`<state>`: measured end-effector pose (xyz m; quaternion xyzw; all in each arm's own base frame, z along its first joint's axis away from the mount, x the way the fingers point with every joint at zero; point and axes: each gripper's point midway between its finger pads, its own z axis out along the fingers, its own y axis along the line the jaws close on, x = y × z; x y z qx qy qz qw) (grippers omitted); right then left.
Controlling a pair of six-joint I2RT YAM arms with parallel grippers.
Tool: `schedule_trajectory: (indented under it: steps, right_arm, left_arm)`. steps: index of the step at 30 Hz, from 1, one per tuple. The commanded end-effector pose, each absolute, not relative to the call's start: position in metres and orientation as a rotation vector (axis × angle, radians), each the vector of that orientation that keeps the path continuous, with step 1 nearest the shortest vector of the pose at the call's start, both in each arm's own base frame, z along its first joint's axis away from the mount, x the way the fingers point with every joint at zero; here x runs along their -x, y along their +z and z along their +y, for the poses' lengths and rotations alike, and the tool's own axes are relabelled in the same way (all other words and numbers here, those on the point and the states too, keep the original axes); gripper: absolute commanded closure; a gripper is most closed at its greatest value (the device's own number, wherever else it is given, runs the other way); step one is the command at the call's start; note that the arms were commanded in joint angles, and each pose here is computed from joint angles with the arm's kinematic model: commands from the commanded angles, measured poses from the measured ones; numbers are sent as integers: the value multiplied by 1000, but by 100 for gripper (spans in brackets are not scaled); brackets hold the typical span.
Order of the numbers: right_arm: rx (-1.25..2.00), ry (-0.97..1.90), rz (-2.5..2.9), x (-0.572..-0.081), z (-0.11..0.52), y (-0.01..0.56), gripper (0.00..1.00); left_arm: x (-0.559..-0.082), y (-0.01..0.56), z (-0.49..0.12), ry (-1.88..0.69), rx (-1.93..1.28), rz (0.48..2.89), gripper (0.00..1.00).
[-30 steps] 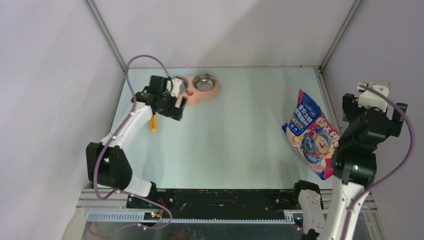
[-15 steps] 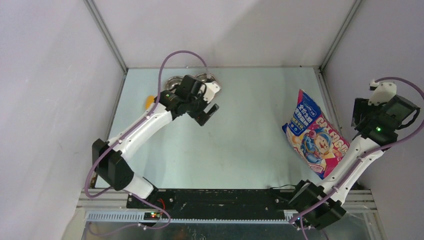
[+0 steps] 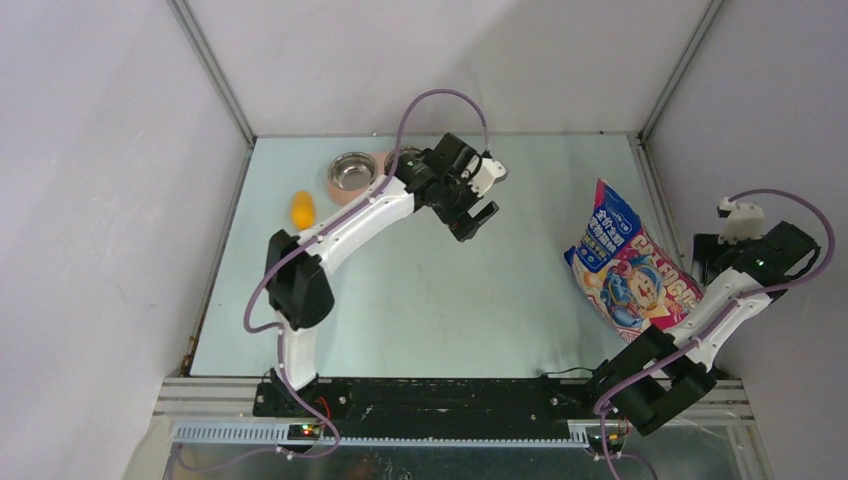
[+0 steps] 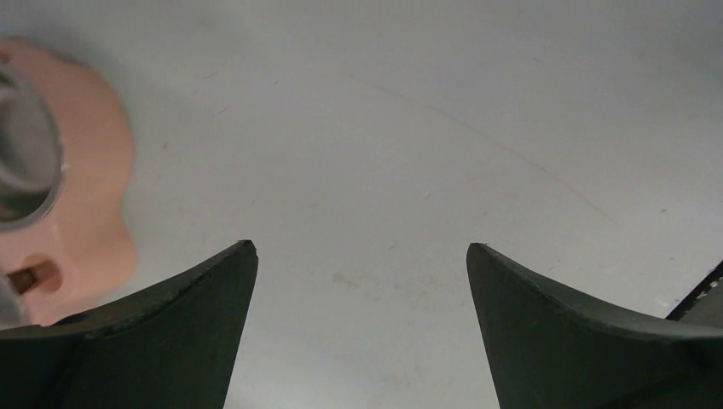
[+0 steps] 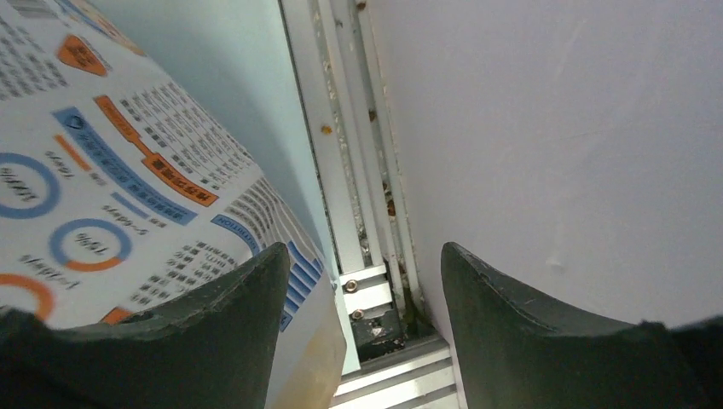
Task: Serve the pet food
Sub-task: Move the pet food bag to the center of the board.
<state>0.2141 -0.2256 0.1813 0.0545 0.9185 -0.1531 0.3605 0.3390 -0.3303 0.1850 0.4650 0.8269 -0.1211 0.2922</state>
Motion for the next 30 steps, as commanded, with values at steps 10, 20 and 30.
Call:
schedule_trajectory:
  steps: [10, 20, 30]
  right_arm:
    - [-171, -365, 2467, -215, -250, 111, 34]
    - [-143, -355, 2544, -206, -251, 70, 35]
    - [-127, -240, 2564, -203, -232, 58, 35]
  left_arm:
    - [-301, 173, -422, -703, -1405, 2135, 0]
    - [-291, 164, -494, -1014, -1254, 2154, 0]
    - [-269, 137, -538, -1318, -1063, 2244, 0]
